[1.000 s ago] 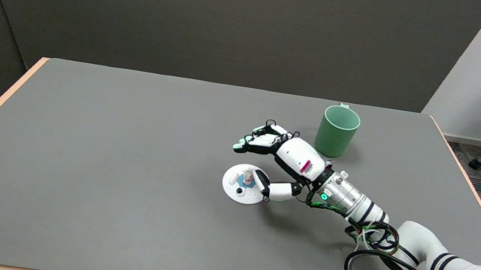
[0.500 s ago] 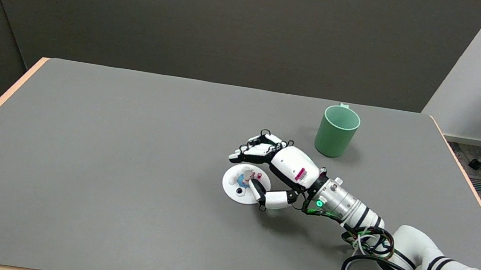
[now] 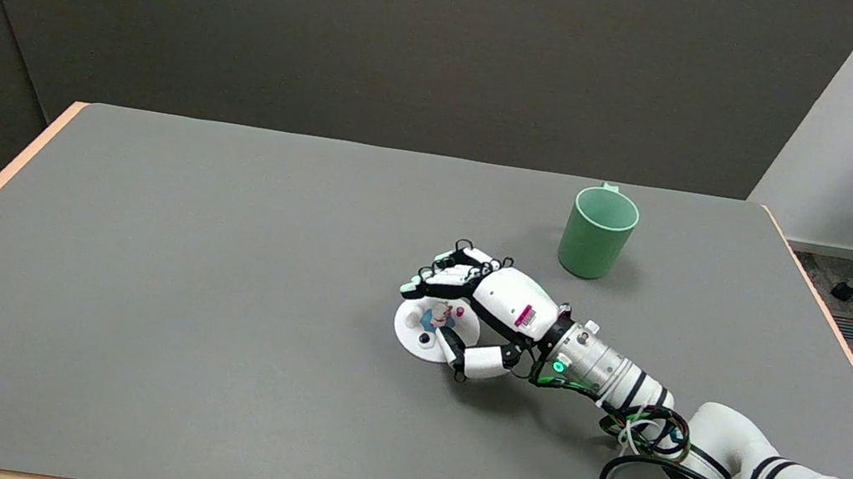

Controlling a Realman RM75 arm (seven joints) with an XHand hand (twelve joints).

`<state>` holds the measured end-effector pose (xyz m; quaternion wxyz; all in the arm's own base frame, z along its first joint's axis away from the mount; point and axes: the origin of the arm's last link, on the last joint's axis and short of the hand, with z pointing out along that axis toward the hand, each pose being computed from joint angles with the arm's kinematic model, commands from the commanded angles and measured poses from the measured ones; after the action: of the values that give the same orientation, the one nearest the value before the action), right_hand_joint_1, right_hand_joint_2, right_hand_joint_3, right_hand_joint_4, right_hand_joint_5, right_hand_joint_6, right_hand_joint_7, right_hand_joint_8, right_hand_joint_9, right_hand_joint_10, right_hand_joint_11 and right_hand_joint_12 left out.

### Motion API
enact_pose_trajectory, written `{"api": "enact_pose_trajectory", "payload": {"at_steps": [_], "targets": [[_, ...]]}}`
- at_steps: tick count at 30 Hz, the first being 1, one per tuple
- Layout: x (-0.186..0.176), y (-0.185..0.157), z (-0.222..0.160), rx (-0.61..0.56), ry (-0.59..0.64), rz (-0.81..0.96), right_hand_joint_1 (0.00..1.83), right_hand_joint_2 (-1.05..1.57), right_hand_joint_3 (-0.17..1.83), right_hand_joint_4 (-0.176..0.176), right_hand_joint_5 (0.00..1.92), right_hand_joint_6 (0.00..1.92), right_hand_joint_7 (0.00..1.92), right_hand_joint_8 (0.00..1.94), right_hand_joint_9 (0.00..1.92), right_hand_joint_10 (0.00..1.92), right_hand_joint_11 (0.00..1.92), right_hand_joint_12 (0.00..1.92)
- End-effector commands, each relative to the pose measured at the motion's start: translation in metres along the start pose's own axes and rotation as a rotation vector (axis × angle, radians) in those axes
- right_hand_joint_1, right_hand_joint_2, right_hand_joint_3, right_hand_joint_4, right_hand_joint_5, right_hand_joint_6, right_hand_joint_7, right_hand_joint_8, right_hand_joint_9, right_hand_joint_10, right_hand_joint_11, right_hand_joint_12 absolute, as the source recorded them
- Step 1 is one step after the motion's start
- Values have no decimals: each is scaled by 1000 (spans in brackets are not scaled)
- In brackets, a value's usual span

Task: Pick up the white cup lid.

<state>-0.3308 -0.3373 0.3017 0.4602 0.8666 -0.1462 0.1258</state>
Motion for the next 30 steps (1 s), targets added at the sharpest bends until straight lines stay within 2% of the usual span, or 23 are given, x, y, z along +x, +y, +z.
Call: {"api": "enact_pose_trajectory", "payload": {"at_steps": [1,4,6,10,11,17,19,21,25,26,30], "targets": [[-6,4,2,-21,-20,-2,820,799,1015,28,638,215,595,163,512,164,89,737],[-5,5,1,-24,-19,-2,821,799,1015,28,638,215,595,163,512,164,88,737],[-6,6,0,-27,-18,-3,809,880,869,29,639,212,586,183,504,178,82,750],[-6,7,-1,-30,-19,-5,810,881,868,28,639,212,586,184,504,178,81,751],[-6,8,-1,-32,-18,-5,823,800,1014,26,639,215,596,164,512,164,88,739],[-3,11,-2,-40,-12,-11,824,802,1011,25,642,215,597,164,514,164,86,743],[-2,12,-2,-41,-11,-13,808,882,871,25,647,206,586,189,506,180,78,758],[-1,13,-3,-46,-9,-15,808,883,869,25,648,206,588,189,506,180,78,759],[0,15,-3,-51,-9,-18,808,878,876,26,651,203,589,191,507,180,78,759],[0,15,-3,-51,-9,-18,824,804,1008,24,646,215,601,165,515,164,86,745],[-1,16,-4,-52,-13,-19,825,807,1003,23,647,213,610,166,521,165,86,746]]}}
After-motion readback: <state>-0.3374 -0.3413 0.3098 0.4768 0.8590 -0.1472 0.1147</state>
